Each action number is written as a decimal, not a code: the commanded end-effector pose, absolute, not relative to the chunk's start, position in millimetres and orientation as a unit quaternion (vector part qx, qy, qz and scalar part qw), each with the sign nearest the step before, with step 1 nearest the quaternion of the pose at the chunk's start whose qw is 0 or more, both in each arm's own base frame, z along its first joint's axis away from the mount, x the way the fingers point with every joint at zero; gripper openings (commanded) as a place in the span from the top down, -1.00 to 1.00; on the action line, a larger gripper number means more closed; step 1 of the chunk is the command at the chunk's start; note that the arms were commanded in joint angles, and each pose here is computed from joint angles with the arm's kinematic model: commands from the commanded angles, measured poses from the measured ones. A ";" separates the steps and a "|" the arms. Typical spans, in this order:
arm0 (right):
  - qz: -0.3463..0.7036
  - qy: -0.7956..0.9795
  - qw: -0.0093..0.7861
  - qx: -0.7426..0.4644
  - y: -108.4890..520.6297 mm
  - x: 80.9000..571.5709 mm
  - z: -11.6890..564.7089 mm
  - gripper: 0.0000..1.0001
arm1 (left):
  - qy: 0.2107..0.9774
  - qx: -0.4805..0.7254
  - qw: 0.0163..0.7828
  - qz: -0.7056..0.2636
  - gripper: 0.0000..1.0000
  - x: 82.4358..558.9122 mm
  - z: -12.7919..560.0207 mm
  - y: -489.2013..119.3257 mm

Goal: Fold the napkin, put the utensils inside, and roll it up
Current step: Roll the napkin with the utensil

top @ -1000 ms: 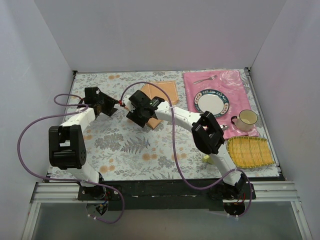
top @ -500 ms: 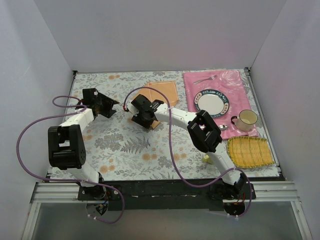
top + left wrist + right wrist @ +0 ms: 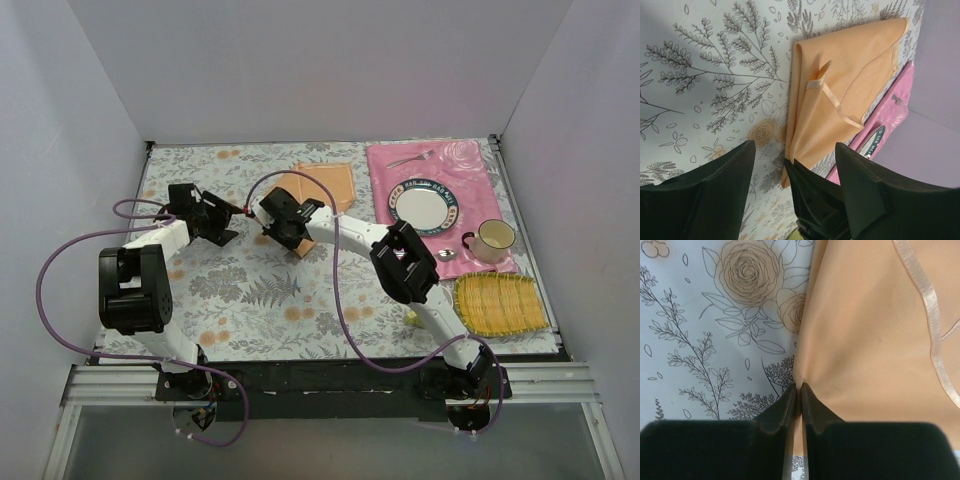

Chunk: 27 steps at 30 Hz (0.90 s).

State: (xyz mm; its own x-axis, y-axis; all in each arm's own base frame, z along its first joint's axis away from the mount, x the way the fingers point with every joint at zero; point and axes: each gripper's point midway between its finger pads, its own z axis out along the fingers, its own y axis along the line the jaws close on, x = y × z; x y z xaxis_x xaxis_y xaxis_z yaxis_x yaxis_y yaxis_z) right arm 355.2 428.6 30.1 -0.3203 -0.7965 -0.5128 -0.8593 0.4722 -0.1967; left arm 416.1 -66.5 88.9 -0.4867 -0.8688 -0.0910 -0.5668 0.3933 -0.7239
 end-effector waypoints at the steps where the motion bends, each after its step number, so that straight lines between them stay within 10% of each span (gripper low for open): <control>1: 0.114 0.841 0.237 -0.473 436.8 343.5 23.3 0.77 | 0.805 -0.433 0.231 -0.334 -0.29 407.9 89.3 -71.6; 27: 0.490 0.825 0.102 -0.262 431.5 367.1 69.1 0.97 | 0.822 -0.395 0.187 -0.365 -0.47 424.0 71.5 -144.6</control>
